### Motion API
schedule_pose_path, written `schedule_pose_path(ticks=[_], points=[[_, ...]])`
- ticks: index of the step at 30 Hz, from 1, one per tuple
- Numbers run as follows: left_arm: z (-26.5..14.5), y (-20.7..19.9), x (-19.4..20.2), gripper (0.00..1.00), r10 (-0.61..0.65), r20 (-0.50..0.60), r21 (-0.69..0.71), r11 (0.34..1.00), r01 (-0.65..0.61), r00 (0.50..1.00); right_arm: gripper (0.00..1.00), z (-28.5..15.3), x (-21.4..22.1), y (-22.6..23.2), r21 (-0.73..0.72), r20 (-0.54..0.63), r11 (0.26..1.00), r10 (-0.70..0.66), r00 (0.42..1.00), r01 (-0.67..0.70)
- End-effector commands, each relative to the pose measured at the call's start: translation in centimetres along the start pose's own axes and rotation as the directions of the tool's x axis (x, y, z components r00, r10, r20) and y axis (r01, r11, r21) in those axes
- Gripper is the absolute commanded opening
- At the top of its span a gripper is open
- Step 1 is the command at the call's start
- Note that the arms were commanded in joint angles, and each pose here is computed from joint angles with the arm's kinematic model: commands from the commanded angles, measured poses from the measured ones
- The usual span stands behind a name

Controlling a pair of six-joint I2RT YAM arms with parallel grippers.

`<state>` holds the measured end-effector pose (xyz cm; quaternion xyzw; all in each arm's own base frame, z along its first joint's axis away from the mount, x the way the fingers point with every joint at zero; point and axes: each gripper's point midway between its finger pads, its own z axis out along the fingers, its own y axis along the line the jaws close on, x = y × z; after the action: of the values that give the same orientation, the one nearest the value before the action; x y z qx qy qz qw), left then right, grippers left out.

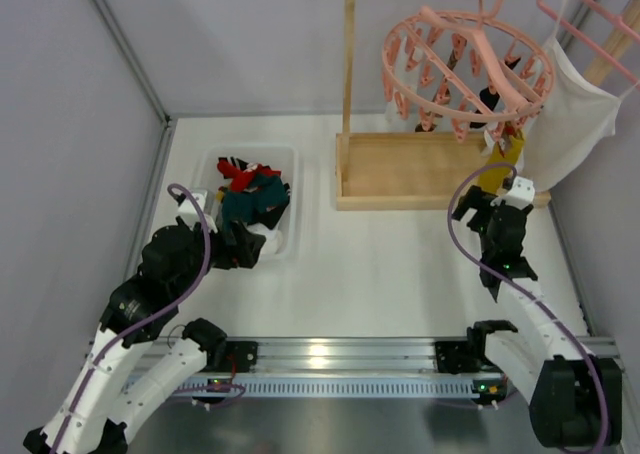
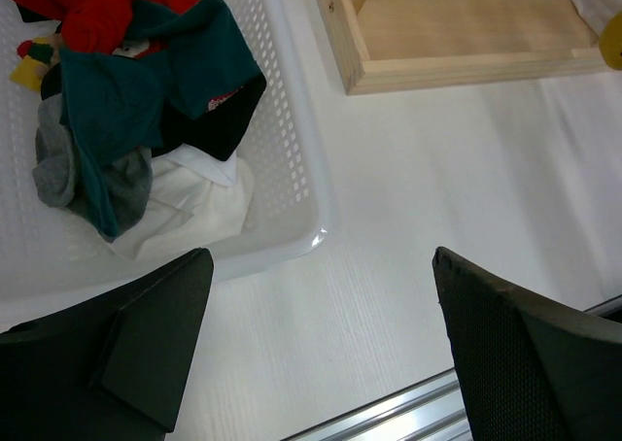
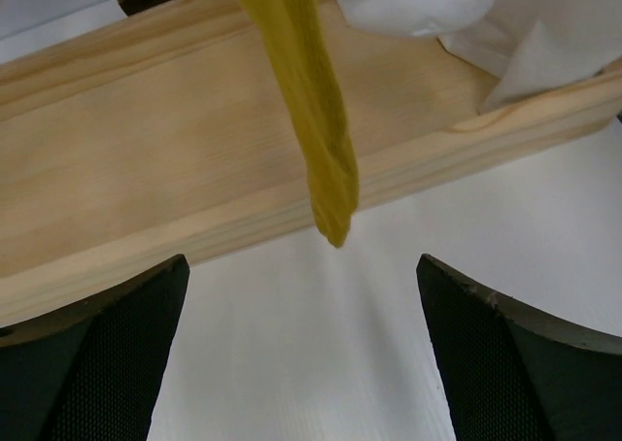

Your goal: Remove the socks clipped to the hanger

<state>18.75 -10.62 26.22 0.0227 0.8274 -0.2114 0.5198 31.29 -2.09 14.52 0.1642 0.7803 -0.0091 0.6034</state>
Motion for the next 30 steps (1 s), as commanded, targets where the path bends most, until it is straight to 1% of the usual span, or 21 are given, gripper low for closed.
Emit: schedule_pose_path(ticks=[1,2,3,5,6,8,9,10,11,12,14,15,18,19,22,24,26,30], points=[[-0.1,-1.2,-1.1,0.98,0.012,0.051,0.067,0.998,-0.015,0.999,0.95,1.5,-5.8,2.9,-0.153,0.243,0.988,0.058,0.968,-0.021],[-0.1,-1.3,-1.1,0.98,0.012,0.052,0.070,0.997,-0.015,0.999,0.94,2.2,-4.9,2.9,-0.155,0.230,0.988,0.050,0.972,-0.014],[-0.1,-1.3,-1.1,0.98,0.012,0.051,0.072,0.997,-0.015,0.999,0.91,2.5,-5.2,3.2,-0.165,0.247,0.986,0.053,0.968,-0.012],[-0.1,-1.5,-1.0,0.98,0.014,0.050,0.079,0.997,-0.018,0.999,0.85,3.5,-5.4,2.7,-0.129,0.253,0.991,0.065,0.965,-0.033],[-0.1,-1.5,-1.0,0.98,0.015,0.049,0.081,0.997,-0.019,0.999,0.81,3.8,-5.3,2.7,-0.123,0.258,0.992,0.066,0.964,-0.035],[-0.1,-1.6,-0.9,0.98,0.018,0.046,0.089,0.996,-0.022,0.999,0.76,4.4,-5.4,2.7,-0.119,0.271,0.992,0.065,0.960,-0.034],[-0.2,-1.7,-1.0,0.98,0.018,0.048,0.094,0.995,-0.023,0.999,0.71,4.6,-5.3,2.6,-0.112,0.271,0.993,0.065,0.960,-0.035],[-0.2,-1.7,-1.0,0.98,0.018,0.049,0.091,0.996,-0.022,0.999,0.67,4.8,-5.3,2.5,-0.103,0.275,0.994,0.064,0.959,-0.037],[-0.2,-1.7,-1.0,0.98,0.020,0.048,0.094,0.995,-0.024,0.999,0.66,4.7,-5.5,2.5,-0.111,0.296,0.993,0.071,0.953,-0.039],[-0.1,-1.7,-0.9,0.98,0.018,0.046,0.094,0.995,-0.023,0.999,0.57,4.8,-5.5,2.5,-0.115,0.303,0.993,0.071,0.950,-0.038],[-0.1,-1.7,-1.0,0.98,0.016,0.047,0.091,0.996,-0.020,0.999,0.47,4.7,-5.5,2.8,-0.132,0.313,0.991,0.076,0.947,-0.036],[-0.2,-1.7,-1.0,0.98,0.016,0.048,0.093,0.995,-0.020,0.999,0.33,4.7,-5.5,2.8,-0.134,0.318,0.990,0.080,0.945,-0.039],[-0.3,-1.8,-1.2,0.98,0.017,0.056,0.094,0.995,-0.022,0.998,0.07,4.7,-5.5,2.7,-0.129,0.317,0.990,0.092,0.944,-0.053],[-0.4,-1.8,-1.3,0.98,0.017,0.059,0.095,0.995,-0.022,0.998,0.00,4.5,-5.6,2.9,-0.145,0.319,0.988,0.094,0.943,-0.049],[-0.6,-1.9,-2.1,0.98,0.011,0.076,0.088,0.996,-0.018,0.997,0.00,3.7,-6.0,3.4,-0.176,0.326,0.982,0.122,0.938,-0.066],[-0.8,-2.4,-2.9,0.98,-0.009,0.083,0.100,0.995,0.001,0.996,0.00,2.9,-5.6,4.6,-0.200,0.320,0.978,0.119,0.940,-0.056],[-1.4,-3.5,-4.7,0.98,-0.039,0.102,0.128,0.991,0.026,0.994,0.00,2.0,-5.6,5.4,-0.213,0.321,0.975,0.125,0.939,-0.057],[-1.6,-5.5,-9.0,0.98,-0.081,0.133,0.155,0.986,0.060,0.988,0.00,-0.4,-3.9,9.5,-0.285,0.289,0.958,0.110,0.951,-0.024]])
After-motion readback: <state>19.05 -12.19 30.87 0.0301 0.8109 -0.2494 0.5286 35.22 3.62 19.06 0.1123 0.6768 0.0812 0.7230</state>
